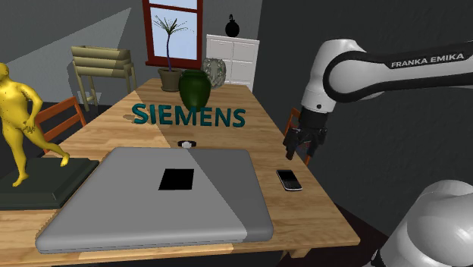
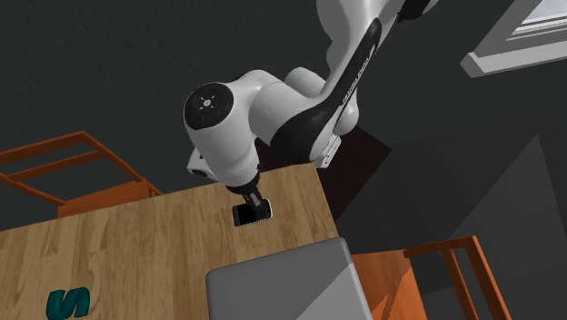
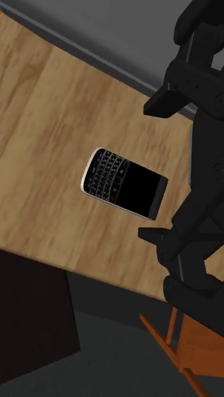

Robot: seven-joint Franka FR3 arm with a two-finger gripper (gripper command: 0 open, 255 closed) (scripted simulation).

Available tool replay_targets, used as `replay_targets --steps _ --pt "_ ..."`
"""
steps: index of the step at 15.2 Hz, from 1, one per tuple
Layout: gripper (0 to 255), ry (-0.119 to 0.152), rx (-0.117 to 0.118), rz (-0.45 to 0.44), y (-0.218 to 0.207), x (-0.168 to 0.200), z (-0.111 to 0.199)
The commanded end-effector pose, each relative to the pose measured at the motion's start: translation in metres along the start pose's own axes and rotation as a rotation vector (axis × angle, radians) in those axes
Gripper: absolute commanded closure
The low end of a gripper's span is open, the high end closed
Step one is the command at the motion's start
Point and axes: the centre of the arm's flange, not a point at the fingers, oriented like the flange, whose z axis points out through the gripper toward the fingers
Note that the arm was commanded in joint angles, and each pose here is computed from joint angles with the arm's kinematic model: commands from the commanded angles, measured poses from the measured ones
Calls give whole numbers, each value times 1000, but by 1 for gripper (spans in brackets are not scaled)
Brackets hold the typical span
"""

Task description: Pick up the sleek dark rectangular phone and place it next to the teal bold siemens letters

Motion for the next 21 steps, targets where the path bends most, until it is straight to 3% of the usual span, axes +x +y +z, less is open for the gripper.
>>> replay_targets --steps 1,4,12,20,21 --pt "0 2 -3 74 0 9 24" --pt "0 2 -8 181 3 22 61" --pt "0 2 -8 184 3 22 102" --pt "0 2 -8 184 3 22 102" --pt "255 2 -8 184 3 22 102"
